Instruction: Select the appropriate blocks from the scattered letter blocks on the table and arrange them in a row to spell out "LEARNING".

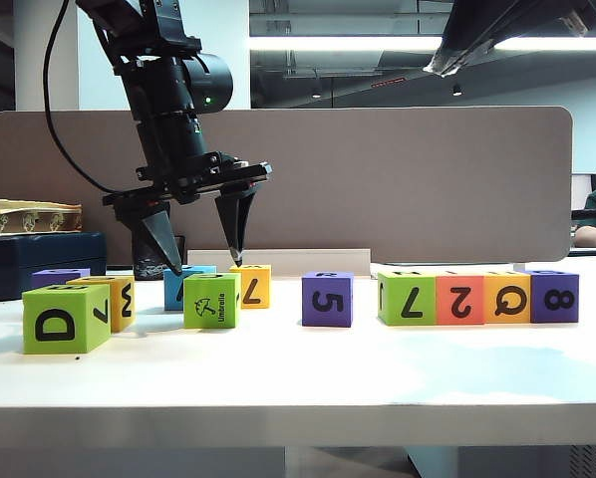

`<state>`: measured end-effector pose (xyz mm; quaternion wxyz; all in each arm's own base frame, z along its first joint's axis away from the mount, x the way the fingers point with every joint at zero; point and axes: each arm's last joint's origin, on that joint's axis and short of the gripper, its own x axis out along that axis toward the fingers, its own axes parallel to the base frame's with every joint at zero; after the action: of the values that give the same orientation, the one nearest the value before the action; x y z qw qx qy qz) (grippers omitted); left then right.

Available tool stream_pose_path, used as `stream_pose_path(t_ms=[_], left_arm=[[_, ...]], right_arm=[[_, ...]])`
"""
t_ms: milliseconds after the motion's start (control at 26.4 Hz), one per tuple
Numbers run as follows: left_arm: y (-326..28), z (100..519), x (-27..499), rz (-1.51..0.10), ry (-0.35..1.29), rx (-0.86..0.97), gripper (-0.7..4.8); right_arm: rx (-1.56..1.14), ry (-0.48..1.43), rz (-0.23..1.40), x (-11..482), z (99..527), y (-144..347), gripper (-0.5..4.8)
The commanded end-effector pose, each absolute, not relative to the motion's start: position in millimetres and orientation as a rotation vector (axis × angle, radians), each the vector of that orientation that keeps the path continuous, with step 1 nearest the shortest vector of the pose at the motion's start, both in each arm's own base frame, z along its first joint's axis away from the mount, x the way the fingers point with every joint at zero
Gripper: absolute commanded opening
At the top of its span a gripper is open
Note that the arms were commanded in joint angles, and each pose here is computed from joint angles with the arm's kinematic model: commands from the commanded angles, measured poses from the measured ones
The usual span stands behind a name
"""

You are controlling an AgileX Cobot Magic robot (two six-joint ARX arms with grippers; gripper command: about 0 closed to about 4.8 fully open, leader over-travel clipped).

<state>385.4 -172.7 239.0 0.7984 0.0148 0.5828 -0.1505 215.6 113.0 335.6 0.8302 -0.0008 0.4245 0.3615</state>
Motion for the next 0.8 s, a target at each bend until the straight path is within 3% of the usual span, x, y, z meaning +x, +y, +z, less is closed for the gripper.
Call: stream_pose_path(t_ms=[38,568,682,796], left_arm=[[-176,239,386,-0.326,1.236,0.031,3.63],[-180,227,394,-0.309,1.229,0.013,3.62],[-180,225,394,-0.307,1.233,0.014,3.21],[-180,221,395,-0.305,1.241,0.017,3.21]], right_arm=[[-0.003,0.872,0.776,216,339,114,-0.01],[-0.003,0.872,0.776,216,339,114,-0.01],[-0.003,0.873,0.775,216,339,114,-0.01],[-0.003,0.873,0.775,216,339,114,-0.01]])
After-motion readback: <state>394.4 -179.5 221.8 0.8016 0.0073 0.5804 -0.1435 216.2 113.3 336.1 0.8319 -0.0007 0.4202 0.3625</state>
